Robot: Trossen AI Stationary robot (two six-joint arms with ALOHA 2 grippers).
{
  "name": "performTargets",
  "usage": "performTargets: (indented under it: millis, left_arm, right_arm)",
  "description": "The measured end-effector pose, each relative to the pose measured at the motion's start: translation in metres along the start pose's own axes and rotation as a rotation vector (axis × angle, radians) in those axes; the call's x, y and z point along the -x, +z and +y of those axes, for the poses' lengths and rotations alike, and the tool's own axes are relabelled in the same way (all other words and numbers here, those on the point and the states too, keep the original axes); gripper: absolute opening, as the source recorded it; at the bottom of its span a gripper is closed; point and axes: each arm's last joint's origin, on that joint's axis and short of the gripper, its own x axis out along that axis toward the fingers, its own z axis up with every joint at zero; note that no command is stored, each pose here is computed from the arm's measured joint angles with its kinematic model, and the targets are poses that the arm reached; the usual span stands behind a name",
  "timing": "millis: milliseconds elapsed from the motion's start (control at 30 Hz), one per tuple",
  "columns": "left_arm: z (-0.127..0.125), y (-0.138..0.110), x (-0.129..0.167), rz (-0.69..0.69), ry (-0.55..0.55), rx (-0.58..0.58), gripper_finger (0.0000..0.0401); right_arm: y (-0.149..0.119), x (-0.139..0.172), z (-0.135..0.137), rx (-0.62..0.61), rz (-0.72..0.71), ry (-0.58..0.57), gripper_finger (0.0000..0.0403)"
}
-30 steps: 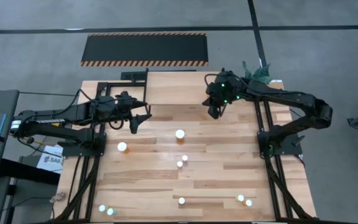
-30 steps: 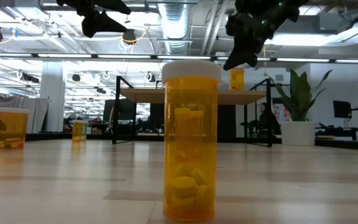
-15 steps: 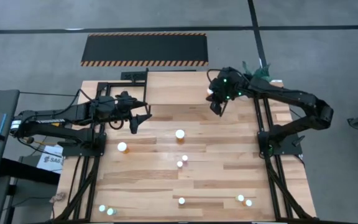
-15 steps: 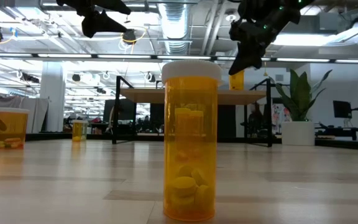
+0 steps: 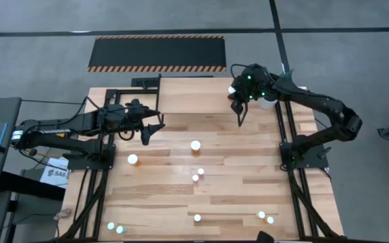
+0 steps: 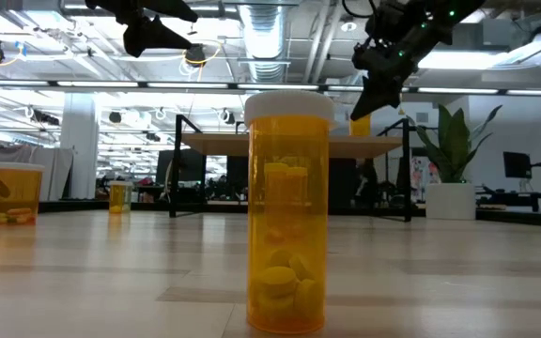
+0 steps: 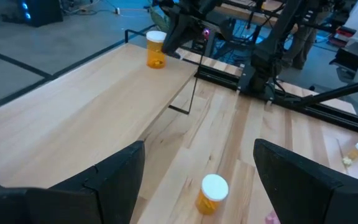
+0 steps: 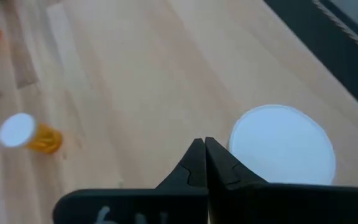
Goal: Pick and place medicine bottles onto shelf by color
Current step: Put the right large orange pill bottle on the shelf
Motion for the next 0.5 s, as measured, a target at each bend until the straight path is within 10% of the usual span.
performTargets:
  millis: [500]
  left_arm:
    - [0.000,0.000,0.000,-0.003,0.000,0.023,0.0288]
  right_arm:
    - [0.001,-0.019,-0.022,0.000,-0.026,-0.035,0.0001]
